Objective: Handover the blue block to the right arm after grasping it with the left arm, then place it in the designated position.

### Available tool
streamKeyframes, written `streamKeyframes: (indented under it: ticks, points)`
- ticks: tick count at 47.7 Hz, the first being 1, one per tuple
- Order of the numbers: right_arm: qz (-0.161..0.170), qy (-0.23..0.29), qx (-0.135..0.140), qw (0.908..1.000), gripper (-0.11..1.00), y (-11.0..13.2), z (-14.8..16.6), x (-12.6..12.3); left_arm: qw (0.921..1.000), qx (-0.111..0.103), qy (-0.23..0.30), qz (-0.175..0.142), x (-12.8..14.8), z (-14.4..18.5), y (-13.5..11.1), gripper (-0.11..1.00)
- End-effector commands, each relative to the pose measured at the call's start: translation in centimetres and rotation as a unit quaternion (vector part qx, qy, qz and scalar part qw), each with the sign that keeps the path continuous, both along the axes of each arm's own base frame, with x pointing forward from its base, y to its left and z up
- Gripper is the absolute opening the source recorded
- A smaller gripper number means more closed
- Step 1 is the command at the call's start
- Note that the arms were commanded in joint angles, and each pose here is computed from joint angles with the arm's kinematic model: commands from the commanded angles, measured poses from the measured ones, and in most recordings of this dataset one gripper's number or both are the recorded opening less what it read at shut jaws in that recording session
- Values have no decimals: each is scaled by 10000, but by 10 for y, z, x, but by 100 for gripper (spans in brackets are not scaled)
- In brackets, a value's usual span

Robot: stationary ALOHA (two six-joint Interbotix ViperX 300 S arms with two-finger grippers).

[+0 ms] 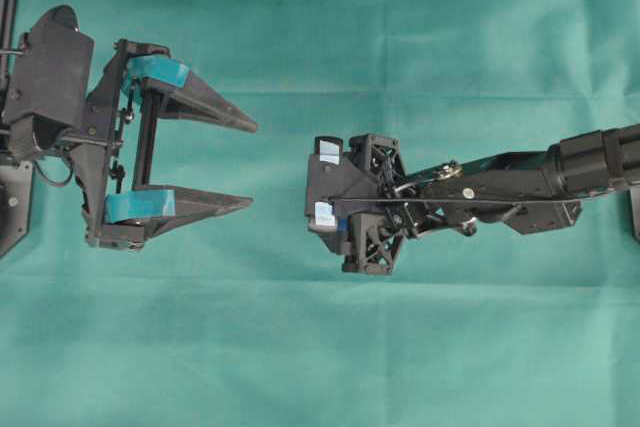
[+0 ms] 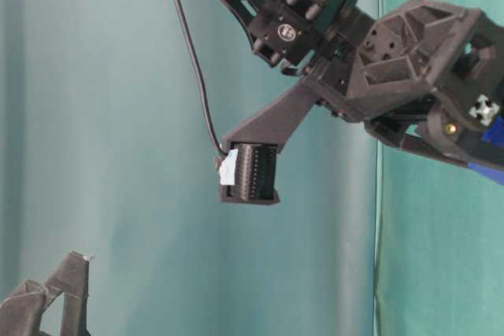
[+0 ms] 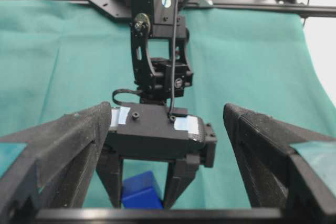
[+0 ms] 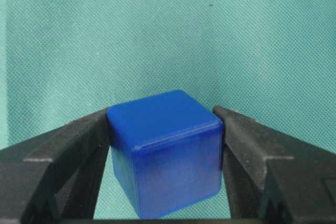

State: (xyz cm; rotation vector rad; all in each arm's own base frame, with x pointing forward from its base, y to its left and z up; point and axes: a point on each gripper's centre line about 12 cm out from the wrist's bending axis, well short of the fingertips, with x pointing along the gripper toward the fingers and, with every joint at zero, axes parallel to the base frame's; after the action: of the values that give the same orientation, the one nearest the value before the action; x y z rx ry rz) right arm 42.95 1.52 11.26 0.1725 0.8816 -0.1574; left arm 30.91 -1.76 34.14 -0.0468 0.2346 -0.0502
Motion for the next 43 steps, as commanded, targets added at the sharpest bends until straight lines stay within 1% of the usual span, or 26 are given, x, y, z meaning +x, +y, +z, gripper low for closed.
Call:
streamKeyframes:
  ticks: [1, 12, 25, 27, 29, 30, 33, 35, 43]
  points:
    - [-13, -191, 18, 9998, 63, 0, 14, 6, 9999, -16, -153, 9, 0, 10, 0, 100]
    - [25, -201, 1, 9998, 63, 0, 14, 6, 9999, -16, -160, 16, 0, 11, 1, 100]
    - [-47, -188, 38, 9998, 64, 0, 14, 6, 9999, -8, -153, 15, 0, 11, 1, 100]
    - [-80, -196, 71, 9998, 71, 0, 15, 7, 9999, -9, -153, 8, 0, 11, 0, 100]
    - [-116, -198, 100, 9997, 83, 0, 15, 7, 9999, -8, -153, 15, 0, 11, 1, 100]
    - [-120, -208, 97, 9997, 86, 0, 16, 8, 9999, -8, -153, 15, 0, 11, 1, 100]
    - [-120, -216, 97, 9996, 94, 0, 16, 8, 9999, -8, -153, 15, 0, 11, 1, 100]
    - [-125, -215, 103, 9996, 95, 0, 16, 8, 9999, -8, -153, 15, 0, 11, 1, 100]
    - [-120, -223, 98, 9996, 93, 0, 17, 9, 9999, -1, -154, 6, 0, 11, 0, 100]
